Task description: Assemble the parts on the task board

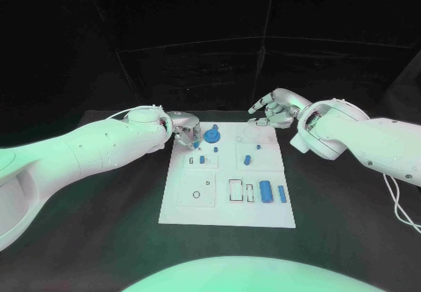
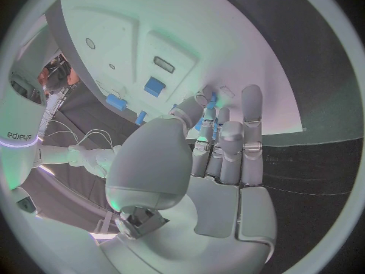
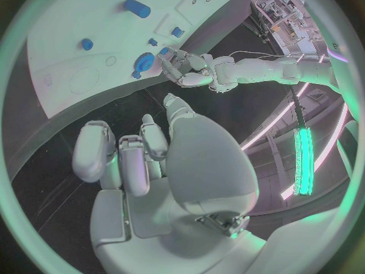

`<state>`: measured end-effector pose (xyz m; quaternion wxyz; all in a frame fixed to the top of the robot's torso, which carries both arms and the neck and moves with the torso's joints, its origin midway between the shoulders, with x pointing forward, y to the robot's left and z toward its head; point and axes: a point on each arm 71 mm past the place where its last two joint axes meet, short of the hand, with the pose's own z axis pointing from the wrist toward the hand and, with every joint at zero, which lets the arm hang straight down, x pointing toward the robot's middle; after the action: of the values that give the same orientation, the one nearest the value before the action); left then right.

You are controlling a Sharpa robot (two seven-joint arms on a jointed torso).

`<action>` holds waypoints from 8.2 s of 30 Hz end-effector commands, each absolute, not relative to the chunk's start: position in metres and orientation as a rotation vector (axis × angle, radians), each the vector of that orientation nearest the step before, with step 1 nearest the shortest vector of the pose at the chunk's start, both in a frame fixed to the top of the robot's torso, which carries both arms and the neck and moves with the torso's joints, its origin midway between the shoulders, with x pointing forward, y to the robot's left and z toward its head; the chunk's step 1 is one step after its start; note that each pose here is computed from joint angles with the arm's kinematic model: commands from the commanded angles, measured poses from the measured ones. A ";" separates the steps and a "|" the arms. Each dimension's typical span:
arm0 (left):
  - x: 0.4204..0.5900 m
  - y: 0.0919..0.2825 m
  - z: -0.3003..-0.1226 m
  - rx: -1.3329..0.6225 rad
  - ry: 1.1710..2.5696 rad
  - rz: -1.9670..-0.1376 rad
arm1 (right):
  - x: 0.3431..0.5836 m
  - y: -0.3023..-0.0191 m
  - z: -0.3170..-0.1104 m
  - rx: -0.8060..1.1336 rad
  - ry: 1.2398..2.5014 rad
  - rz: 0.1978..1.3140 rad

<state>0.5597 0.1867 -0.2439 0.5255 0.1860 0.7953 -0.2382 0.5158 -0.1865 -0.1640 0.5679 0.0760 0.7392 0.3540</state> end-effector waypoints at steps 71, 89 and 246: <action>0.552 0.188 -0.254 0.447 1.883 -0.497 | 0.515 -0.187 -0.163 0.170 1.739 0.830; 0.549 0.189 -0.254 0.447 1.889 -0.499 | 0.515 -0.187 -0.163 0.169 1.743 0.829; 0.544 0.205 -0.244 0.359 1.832 -0.535 | 0.519 -0.193 -0.165 0.144 1.745 0.793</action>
<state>0.5424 0.2047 -0.2459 0.5588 0.1576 0.7807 -0.2310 0.5191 -0.1936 -0.1658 0.5733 0.0645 0.7439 0.3372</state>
